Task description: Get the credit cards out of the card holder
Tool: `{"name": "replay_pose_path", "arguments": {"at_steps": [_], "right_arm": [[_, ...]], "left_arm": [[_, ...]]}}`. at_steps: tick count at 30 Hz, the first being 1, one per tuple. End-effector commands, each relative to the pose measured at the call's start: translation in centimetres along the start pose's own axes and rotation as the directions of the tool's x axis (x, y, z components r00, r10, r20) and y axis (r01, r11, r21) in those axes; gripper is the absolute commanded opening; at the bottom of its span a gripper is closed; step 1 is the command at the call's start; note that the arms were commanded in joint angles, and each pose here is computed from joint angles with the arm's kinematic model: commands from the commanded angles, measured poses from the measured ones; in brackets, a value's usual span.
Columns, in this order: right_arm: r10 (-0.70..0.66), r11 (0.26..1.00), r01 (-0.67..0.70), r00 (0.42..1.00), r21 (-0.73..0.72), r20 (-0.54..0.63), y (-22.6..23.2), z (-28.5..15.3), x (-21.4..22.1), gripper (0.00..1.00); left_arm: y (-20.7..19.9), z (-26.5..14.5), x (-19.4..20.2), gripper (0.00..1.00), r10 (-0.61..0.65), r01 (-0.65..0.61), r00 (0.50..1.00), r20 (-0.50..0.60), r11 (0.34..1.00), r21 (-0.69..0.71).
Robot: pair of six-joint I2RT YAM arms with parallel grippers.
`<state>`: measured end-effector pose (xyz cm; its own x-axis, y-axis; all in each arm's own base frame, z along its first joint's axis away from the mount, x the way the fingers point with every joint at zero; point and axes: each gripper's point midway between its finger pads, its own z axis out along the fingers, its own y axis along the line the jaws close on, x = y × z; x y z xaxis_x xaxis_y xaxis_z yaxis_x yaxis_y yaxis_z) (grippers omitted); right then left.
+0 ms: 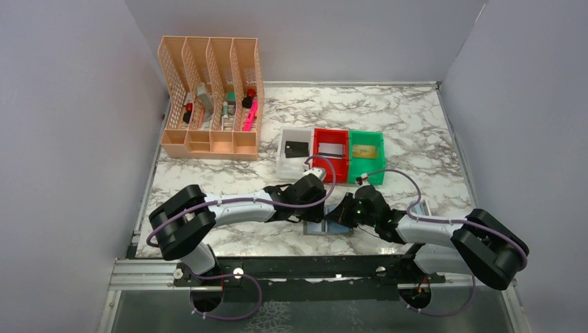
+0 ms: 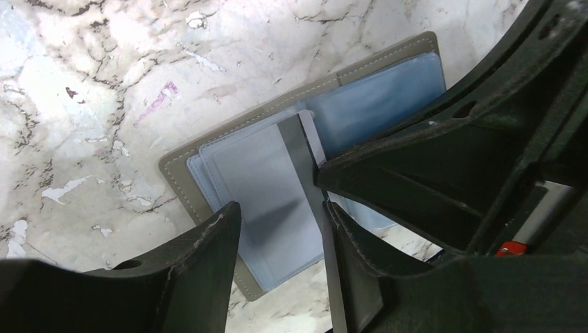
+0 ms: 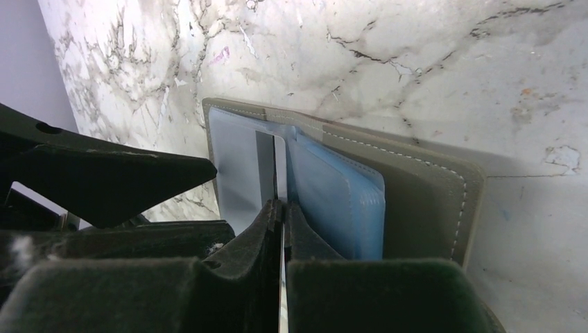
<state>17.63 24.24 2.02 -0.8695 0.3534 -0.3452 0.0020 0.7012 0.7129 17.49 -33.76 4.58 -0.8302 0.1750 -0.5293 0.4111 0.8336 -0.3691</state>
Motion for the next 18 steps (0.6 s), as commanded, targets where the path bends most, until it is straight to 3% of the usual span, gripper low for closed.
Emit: {"name": "replay_pose_path", "arguments": {"at_steps": [1, 8, 18], "right_arm": [[-0.032, 0.999, 0.033, 0.998, 0.019, -0.053, -0.7, -0.4, 1.0, 0.08], [-0.03, 0.999, 0.031, 0.998, 0.017, -0.048, -0.8, -0.8, 1.1, 0.21], [0.071, 0.997, -0.069, 0.995, 0.02, -0.075, -0.9, -0.5, 1.8, 0.18]], "left_arm": [[0.9, 0.5, 1.1, 0.49, -0.024, 0.023, 0.999, -0.029, 0.999, -0.027], [0.7, 1.1, 1.8, 0.45, -0.027, 0.026, 0.998, -0.062, 0.999, -0.019], [1.4, 1.0, 2.9, 0.38, -0.054, 0.052, 0.995, -0.081, 0.998, -0.034]]}}
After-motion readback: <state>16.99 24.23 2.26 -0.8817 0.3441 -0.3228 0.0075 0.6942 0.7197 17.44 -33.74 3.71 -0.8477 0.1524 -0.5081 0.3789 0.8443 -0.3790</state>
